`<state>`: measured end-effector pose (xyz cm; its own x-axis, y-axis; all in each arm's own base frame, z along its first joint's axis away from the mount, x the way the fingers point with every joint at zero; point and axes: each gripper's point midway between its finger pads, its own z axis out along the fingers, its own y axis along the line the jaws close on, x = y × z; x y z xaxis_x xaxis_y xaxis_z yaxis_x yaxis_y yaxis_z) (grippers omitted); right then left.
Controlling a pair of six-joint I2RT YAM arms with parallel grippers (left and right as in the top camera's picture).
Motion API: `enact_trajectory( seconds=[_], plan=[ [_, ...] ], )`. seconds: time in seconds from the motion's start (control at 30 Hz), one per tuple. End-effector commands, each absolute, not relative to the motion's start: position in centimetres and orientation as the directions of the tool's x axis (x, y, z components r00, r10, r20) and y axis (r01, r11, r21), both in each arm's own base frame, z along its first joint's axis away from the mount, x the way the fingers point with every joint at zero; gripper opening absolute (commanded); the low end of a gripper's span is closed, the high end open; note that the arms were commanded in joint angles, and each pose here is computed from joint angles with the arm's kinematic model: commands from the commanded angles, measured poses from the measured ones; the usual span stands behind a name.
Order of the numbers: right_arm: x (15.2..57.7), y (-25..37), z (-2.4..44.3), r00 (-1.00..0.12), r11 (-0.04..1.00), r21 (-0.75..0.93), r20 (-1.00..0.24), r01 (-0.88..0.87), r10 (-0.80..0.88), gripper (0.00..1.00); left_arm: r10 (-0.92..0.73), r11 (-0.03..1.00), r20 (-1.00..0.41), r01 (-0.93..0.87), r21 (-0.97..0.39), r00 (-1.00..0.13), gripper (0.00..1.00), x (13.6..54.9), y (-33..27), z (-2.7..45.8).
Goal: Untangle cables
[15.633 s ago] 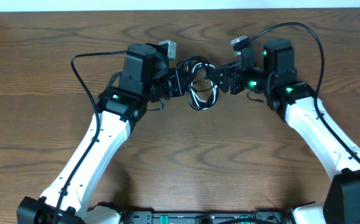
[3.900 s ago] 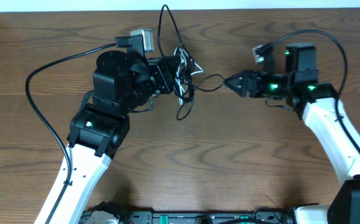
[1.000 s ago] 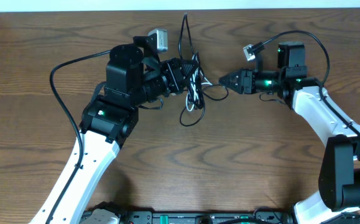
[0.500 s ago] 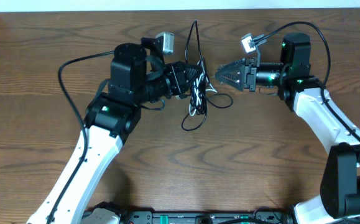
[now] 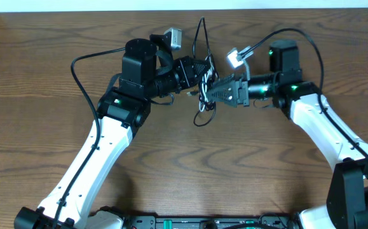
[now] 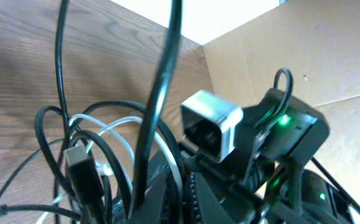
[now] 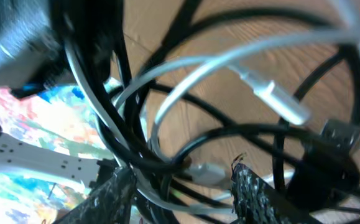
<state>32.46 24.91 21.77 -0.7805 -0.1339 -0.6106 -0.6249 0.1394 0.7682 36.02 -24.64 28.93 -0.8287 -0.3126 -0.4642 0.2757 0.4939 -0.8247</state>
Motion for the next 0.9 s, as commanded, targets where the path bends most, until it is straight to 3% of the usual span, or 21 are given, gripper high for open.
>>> enact_trajectory(
  seconds=[0.0, 0.63, 0.87],
  plan=[
    [32.4, 24.9, 22.1, -0.723, 0.146, 0.708, -0.675, -0.691, -0.147, 0.47, -0.346, 0.466, -0.458, 0.273, -0.841, -0.819, 0.07, 36.3, -24.2, 30.6],
    [31.1, 28.8, 22.0, -0.663, 0.136, 0.649, -0.722, -0.748, -0.198, 0.53, -0.387, 0.444, -0.399, 0.211, -0.871, -0.831, 0.08, 36.5, -23.7, 30.6],
    [31.6, 30.6, 20.6, -0.685, 0.253, 0.638, -0.699, -0.727, -0.206, 0.37, -0.392, 0.433, -0.379, 0.195, -0.88, -0.838, 0.07, 36.5, -23.9, 30.6]
  ],
)
